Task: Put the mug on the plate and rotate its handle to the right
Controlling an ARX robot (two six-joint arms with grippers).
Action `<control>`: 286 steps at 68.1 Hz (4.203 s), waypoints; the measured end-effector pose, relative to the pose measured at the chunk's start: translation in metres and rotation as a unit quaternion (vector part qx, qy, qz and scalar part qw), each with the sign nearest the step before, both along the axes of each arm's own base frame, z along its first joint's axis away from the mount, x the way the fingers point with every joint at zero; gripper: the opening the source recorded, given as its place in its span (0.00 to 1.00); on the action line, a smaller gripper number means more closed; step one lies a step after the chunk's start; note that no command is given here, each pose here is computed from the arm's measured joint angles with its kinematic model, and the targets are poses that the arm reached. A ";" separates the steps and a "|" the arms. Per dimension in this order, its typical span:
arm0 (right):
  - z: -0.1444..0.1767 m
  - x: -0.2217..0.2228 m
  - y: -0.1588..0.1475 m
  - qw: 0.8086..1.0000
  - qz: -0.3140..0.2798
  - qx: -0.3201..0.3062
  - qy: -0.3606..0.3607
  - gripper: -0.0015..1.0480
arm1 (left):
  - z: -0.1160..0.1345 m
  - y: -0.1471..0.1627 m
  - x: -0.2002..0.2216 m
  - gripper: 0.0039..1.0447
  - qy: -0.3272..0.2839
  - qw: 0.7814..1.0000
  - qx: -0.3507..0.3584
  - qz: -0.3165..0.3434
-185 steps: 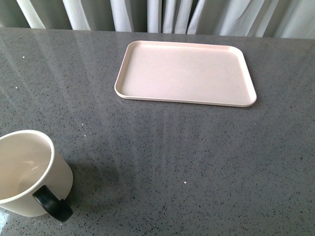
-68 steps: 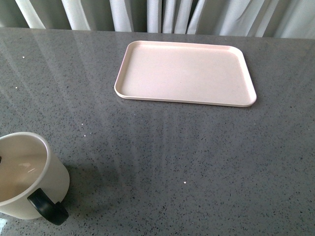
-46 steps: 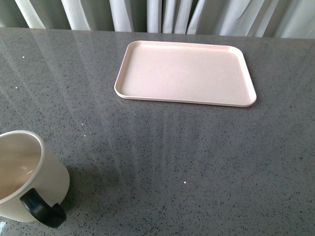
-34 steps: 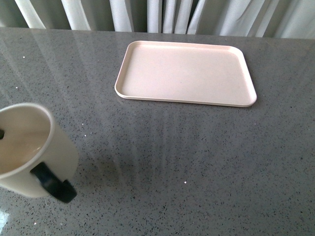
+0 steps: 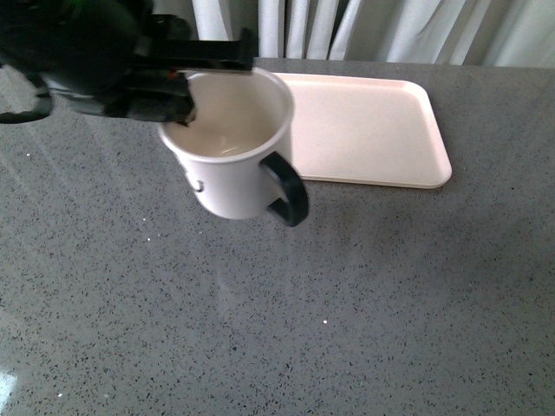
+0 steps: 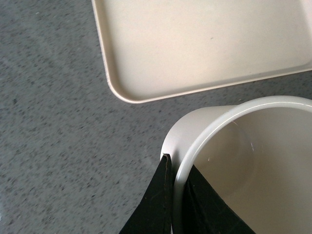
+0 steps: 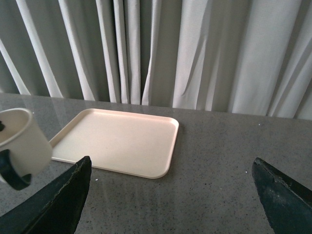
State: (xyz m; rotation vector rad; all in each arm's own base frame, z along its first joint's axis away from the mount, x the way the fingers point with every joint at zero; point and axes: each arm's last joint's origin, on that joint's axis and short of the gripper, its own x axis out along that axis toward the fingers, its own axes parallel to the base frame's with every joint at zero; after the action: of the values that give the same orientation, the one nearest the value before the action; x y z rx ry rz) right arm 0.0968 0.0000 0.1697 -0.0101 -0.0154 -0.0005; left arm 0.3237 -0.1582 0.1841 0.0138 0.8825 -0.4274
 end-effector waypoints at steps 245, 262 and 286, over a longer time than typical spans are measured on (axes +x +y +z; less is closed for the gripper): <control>0.000 0.000 0.000 1.000 0.001 0.000 0.000 0.91 | 0.032 0.085 -0.022 0.21 -0.430 0.877 -0.018 0.214; 0.000 0.000 0.000 1.000 0.000 0.000 0.000 0.91 | 0.009 0.116 -0.077 0.01 -0.421 0.884 -0.013 0.202; 0.000 0.000 0.000 1.000 0.000 0.000 0.000 0.91 | -0.006 0.141 -0.133 0.01 -0.419 0.884 -0.012 0.204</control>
State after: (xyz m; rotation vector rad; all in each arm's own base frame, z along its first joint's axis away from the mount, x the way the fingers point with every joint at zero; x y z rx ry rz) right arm 0.0968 0.0000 0.1697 -0.0101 -0.0154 -0.0005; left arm 0.1909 -0.0168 0.1778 -0.0098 0.0074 -0.0064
